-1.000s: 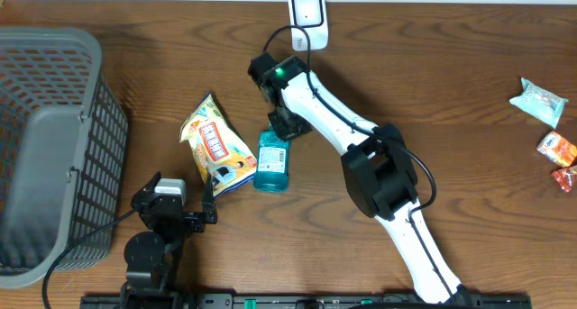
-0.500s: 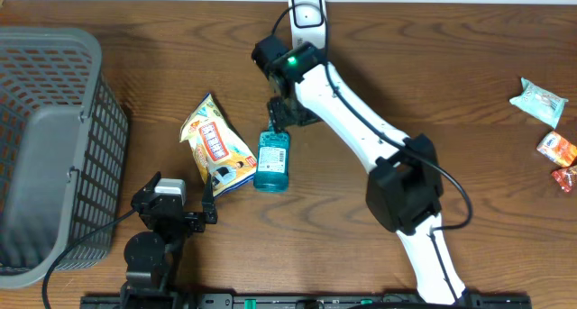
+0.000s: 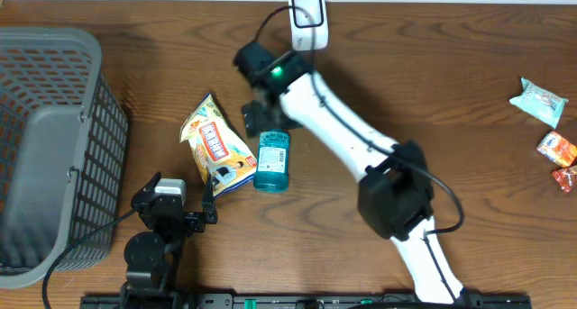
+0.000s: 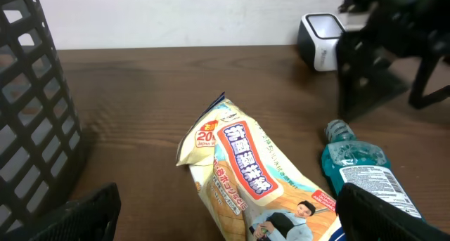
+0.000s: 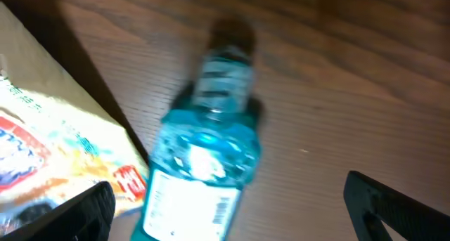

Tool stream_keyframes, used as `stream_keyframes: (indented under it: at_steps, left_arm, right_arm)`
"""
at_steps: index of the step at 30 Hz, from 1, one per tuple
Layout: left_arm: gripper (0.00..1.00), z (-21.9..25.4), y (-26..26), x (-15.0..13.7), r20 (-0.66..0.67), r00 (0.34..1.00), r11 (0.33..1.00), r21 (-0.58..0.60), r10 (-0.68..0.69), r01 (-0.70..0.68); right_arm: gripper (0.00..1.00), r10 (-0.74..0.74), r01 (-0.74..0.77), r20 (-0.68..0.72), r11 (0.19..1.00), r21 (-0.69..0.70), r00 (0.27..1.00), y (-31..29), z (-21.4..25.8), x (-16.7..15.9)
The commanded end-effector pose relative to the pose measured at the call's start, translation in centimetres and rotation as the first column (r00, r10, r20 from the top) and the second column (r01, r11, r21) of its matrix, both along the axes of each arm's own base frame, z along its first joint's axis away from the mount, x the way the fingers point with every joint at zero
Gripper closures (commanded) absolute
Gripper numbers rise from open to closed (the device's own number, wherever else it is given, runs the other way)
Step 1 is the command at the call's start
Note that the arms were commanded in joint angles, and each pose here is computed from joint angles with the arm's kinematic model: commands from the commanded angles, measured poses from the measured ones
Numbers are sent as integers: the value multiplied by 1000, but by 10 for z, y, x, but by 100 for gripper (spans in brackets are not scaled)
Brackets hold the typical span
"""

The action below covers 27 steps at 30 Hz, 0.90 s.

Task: Scan the item barcode

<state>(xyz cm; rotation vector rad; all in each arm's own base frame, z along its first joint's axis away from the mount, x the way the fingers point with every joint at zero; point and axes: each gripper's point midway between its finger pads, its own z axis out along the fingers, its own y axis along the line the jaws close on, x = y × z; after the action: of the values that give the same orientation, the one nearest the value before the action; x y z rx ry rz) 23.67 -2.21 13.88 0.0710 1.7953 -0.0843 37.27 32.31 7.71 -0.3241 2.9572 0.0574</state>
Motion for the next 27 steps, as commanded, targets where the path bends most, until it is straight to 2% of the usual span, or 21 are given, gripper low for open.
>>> stream_keyframes:
  at_steps: [1,6,9,14,18,21,25,27]
  left_arm:
    - [2,-13,0,-1,-38,999,1000,-3,-1,1]
    - [2,-13,0,-1,-38,999,1000,-3,-1,1]
    - [2,-13,0,-1,-38,999,1000,-3,-1,1]
    - [2,-13,0,-1,-38,999,1000,-3,-1,1]
    - [2,-13,0,-1,-38,999,1000,-3,-1,1]
    - [2,-13,0,-1,-38,999,1000,-3,-1,1]
    - [2,-13,0,-1,-38,999,1000,-3,-1,1]
    - [2,-13,0,-1,-38,999,1000,-3,-1,1]
  right_arm:
    - [1,-49,59,83,991,-121,995,4,-24,0]
    - [4,-114,130,98,974,-183,989,4,-61,-1]
    - [12,-115,130,83,968,-215,990,0,-77,-4]
    - [20,-209,230,98,914,-333,973,-29,-82,-14]
    - [46,-222,228,59,905,-360,973,-35,-82,-24]
    - [52,-227,221,26,907,-359,973,-34,-83,-30]
    - [71,-206,180,-49,929,-322,977,-25,-87,-39]
    - [75,-174,141,-87,943,-301,981,-20,-88,-43]
